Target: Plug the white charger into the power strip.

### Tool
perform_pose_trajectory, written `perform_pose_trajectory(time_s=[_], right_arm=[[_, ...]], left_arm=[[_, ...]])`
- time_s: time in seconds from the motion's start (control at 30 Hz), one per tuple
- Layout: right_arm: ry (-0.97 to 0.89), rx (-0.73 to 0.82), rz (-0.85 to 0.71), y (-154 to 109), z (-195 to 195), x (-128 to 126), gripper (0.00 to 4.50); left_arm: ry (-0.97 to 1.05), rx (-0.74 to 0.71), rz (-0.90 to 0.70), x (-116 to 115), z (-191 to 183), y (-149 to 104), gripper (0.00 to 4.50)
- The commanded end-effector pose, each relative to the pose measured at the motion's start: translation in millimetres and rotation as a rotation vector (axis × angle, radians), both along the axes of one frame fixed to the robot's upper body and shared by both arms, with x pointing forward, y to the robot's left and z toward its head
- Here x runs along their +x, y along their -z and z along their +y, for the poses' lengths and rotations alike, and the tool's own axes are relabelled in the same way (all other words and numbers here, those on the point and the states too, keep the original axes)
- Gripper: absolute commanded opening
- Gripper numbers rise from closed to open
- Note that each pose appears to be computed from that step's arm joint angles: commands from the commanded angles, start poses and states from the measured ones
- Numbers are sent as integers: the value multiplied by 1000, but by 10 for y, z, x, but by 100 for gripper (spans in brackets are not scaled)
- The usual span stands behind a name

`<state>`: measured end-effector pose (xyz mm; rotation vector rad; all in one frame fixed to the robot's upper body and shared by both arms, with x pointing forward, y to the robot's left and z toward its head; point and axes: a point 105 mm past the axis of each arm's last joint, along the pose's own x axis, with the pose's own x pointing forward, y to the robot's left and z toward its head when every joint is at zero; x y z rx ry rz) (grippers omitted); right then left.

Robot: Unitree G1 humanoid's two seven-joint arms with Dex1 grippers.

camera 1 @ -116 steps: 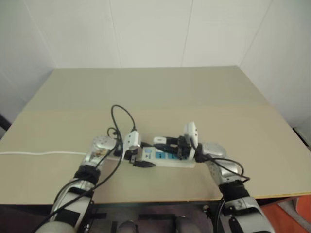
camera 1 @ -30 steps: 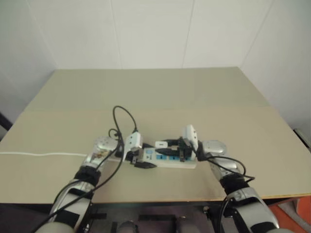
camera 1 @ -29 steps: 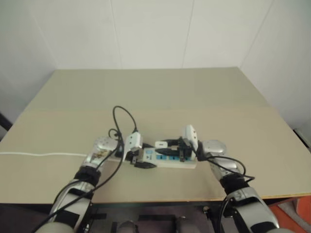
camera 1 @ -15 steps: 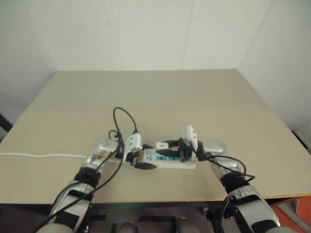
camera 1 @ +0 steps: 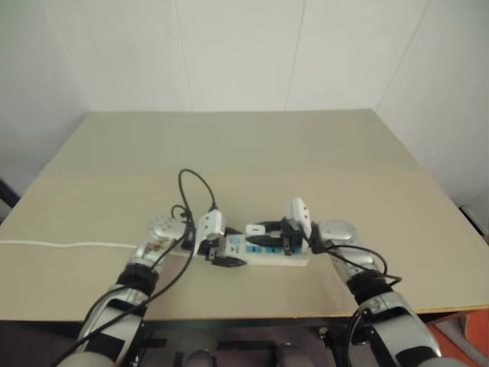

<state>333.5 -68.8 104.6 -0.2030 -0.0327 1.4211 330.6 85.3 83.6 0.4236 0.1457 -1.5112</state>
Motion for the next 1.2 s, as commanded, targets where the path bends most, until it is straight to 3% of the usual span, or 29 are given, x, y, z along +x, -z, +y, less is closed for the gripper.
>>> perform_pose_trajectory(time_s=[0.03, 0.23, 0.37, 0.43, 0.5, 0.8, 0.97, 1.2], right_arm=[[108, -151, 173, 469, -425, -28, 242], [87, -142, 155, 402, -386, -29, 447], [77, -114, 130, 267, -379, -9, 447], [71, -99, 96, 158, -389, 0, 450], [71, -88, 70, 61, -407, 7, 450], [81, -50, -59, -461, -581, -23, 450], [147, -60, -106, -761, -910, -86, 450], [276, -162, -132, -976, -1519, -253, 450]], left_arm=[[-39, 25, -22, 49, 190, -71, 331], [-36, 18, -21, 51, 159, -72, 331], [-33, 10, -17, 47, 138, -71, 331], [-30, -3, -7, 42, 116, -83, 403], [-18, -18, 3, 25, 97, -114, 447], [39, -114, 0, -210, 196, -443, 447], [26, -120, -9, -407, 504, -748, 447], [-153, -35, -102, -418, 1132, -1101, 447]])
